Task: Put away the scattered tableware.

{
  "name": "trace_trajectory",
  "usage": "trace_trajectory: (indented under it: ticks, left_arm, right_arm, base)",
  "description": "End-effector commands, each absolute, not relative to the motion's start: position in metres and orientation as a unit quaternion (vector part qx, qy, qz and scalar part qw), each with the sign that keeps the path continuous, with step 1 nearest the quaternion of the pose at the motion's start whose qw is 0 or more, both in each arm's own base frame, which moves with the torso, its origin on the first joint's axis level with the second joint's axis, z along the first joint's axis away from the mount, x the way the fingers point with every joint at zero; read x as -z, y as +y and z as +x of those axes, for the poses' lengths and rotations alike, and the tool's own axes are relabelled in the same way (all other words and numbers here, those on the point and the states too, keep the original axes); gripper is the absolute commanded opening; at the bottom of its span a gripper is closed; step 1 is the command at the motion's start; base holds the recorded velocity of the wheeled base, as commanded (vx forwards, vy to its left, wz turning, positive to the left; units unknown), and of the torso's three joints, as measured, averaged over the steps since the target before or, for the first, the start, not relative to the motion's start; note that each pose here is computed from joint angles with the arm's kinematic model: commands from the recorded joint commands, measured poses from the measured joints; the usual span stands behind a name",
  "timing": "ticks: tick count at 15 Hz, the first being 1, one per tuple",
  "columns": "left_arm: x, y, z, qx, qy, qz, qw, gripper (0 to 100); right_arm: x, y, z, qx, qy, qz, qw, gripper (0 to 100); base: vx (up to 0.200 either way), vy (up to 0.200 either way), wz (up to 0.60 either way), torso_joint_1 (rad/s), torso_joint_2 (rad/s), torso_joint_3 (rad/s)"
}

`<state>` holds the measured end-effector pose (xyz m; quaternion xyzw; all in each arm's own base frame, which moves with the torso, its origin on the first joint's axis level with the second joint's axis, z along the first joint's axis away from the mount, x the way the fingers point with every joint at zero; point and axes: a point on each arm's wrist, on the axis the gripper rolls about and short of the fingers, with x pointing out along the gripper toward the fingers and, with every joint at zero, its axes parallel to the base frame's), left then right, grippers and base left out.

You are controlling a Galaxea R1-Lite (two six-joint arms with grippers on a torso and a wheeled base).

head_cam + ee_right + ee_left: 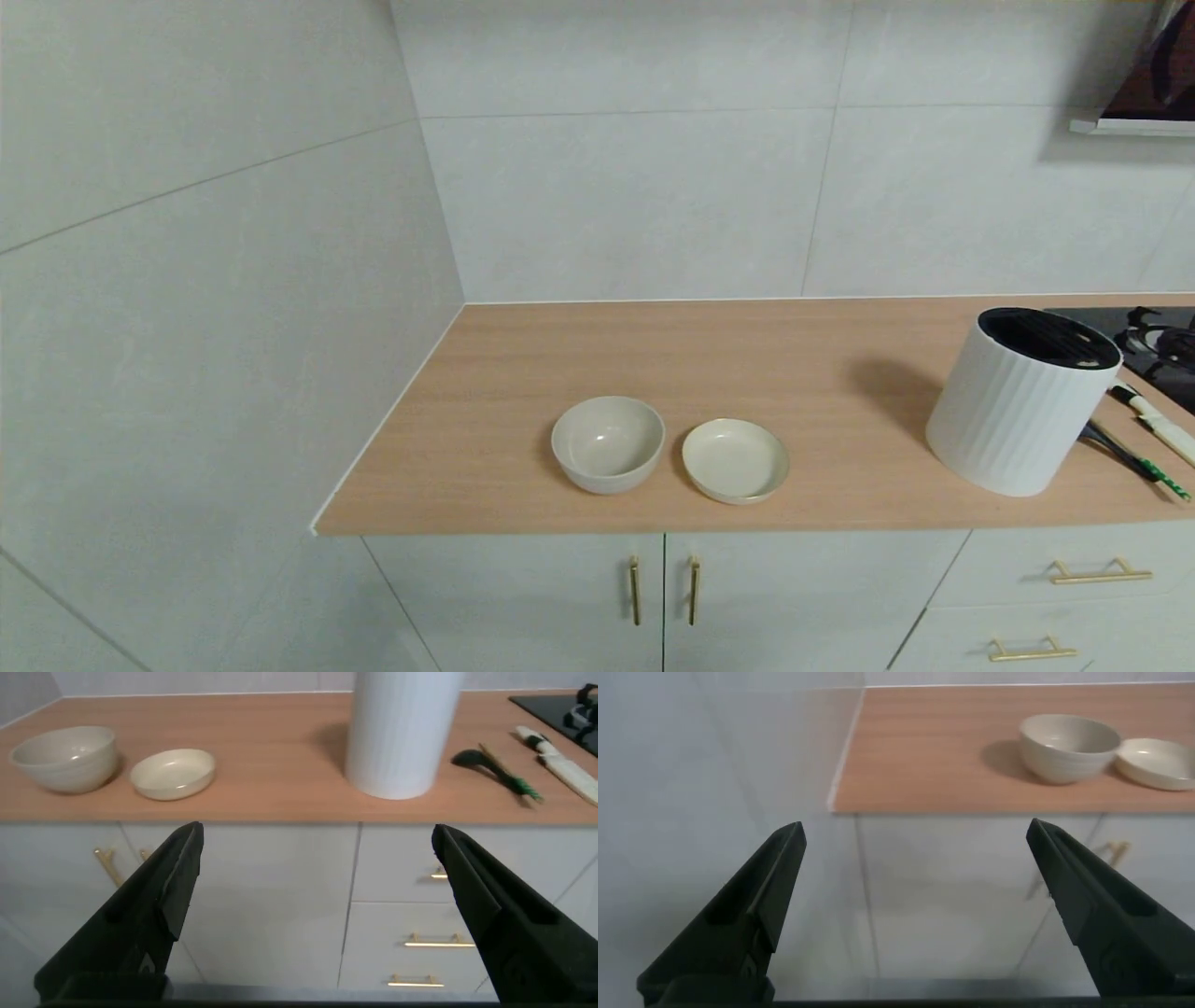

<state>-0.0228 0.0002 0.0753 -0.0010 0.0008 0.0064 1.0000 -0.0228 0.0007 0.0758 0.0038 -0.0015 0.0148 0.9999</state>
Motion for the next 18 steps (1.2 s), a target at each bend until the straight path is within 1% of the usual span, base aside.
trace_trajectory:
  ticks: [1,12,15,18]
  left_arm:
    - [-0.0753,0.0002,-0.0228,-0.007,0.001,-0.002,1.0,100]
    - [-0.0753,0.0002,-0.0228,-0.006,0.001,-0.001,1.0,100]
    - [-0.0753,0.0002,-0.0228,-0.007,0.001,-0.001,1.0,100]
    - [-0.0753,0.0002,-0.0228,-0.007,0.001,-0.001,1.0,100]
  right_arm:
    - [-0.0758,0.0007,-0.0228,-0.015,-0.001,0.004,1.0,100]
    - [-0.0758,0.0007,-0.0228,-0.015,-0.001,0.004,1.0,100]
    - [-0.0758,0.0007,-0.0228,-0.015,-0.001,0.004,1.0,100]
    - [-0.0758,0.0007,-0.0228,-0.015,-0.001,0.004,1.0,100]
  base:
    - [0.0,0.0,0.0,0.0,0.0,0.0]
    - [0.0,0.0,0.0,-0.007,0.01,0.008]
    - [0.0,0.0,0.0,-0.162,0.36,0.191]
    - [0.0,0.0,0.0,-0.232,0.51,0.274]
